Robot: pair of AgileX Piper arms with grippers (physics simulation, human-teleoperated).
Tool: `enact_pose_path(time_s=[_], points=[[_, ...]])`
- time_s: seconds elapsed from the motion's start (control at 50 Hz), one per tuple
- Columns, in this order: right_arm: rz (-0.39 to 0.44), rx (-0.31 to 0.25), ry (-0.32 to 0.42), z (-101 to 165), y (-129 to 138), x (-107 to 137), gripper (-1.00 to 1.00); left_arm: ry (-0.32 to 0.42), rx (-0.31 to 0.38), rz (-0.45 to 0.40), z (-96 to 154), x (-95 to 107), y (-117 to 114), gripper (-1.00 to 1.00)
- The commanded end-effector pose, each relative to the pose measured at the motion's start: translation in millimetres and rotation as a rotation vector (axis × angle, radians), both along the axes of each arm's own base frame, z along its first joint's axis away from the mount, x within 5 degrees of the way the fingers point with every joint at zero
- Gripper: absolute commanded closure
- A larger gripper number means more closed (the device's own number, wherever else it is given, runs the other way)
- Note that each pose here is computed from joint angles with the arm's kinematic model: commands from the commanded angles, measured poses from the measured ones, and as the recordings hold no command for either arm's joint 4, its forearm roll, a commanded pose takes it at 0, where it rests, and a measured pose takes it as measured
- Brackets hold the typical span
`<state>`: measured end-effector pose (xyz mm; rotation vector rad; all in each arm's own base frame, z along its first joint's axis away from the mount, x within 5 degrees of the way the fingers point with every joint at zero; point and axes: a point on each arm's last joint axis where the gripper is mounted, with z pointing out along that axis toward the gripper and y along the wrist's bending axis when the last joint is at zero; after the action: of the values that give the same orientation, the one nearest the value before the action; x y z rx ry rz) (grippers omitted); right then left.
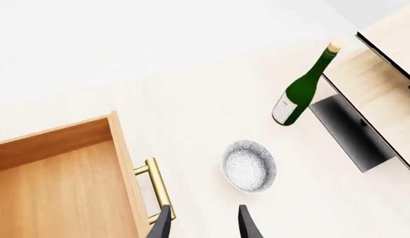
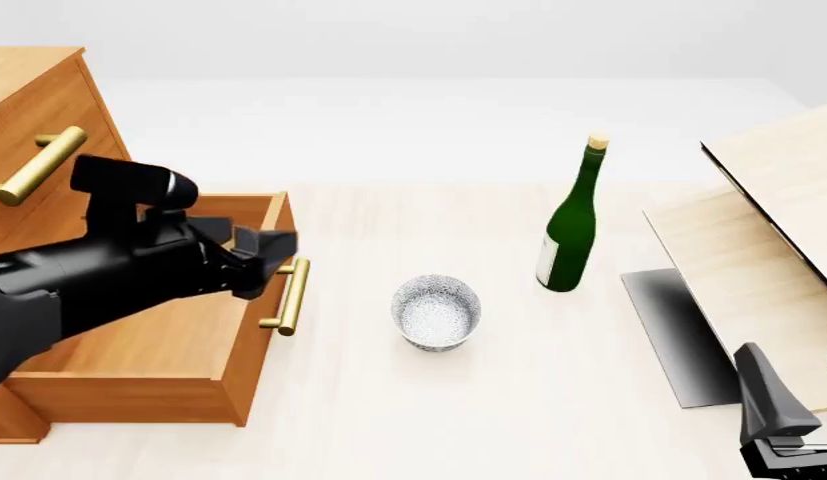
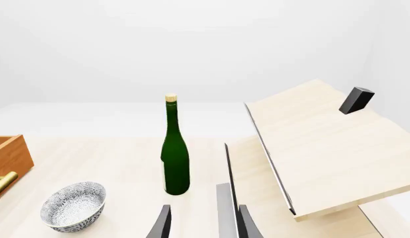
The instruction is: Put the bowl in the bottom drawer of the cabinet and close it.
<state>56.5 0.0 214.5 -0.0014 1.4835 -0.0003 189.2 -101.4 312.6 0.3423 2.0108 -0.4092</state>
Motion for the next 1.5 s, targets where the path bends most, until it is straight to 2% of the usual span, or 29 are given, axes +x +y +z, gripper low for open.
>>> enact_pose_path(time_s=[0.02,0.24,0.82,0.92,1.18,1.5], points=[[0.000,0.000,0.000,0.0,0.0,0.0,-1.00,-0.021,-0.017,-0.040,4.6,2.6,-11.9,-1.00],[0.000,0.000,0.000,0.0,0.0,0.0,-1.00,-0.032,-0.041,-0.068,6.1,4.3,-22.3,-1.00],[0.000,0.000,0.000,0.0,0.0,0.0,-1.00,-0.005,-0.097,-0.087,5.8,28.3,-52.1,-1.00],[0.000,0.000,0.000,0.0,0.0,0.0,-1.00,-0.002,-0.130,-0.084,5.7,31.0,-57.0,-1.00],[0.000,0.000,0.000,0.0,0.0,0.0,-1.00,0.012,-0.156,-0.089,-0.1,39.6,-69.2,-1.00],[0.000,0.000,0.000,0.0,0.0,0.0,-1.00,0.028,-0.190,-0.051,-10.1,59.1,-75.7,-1.00]])
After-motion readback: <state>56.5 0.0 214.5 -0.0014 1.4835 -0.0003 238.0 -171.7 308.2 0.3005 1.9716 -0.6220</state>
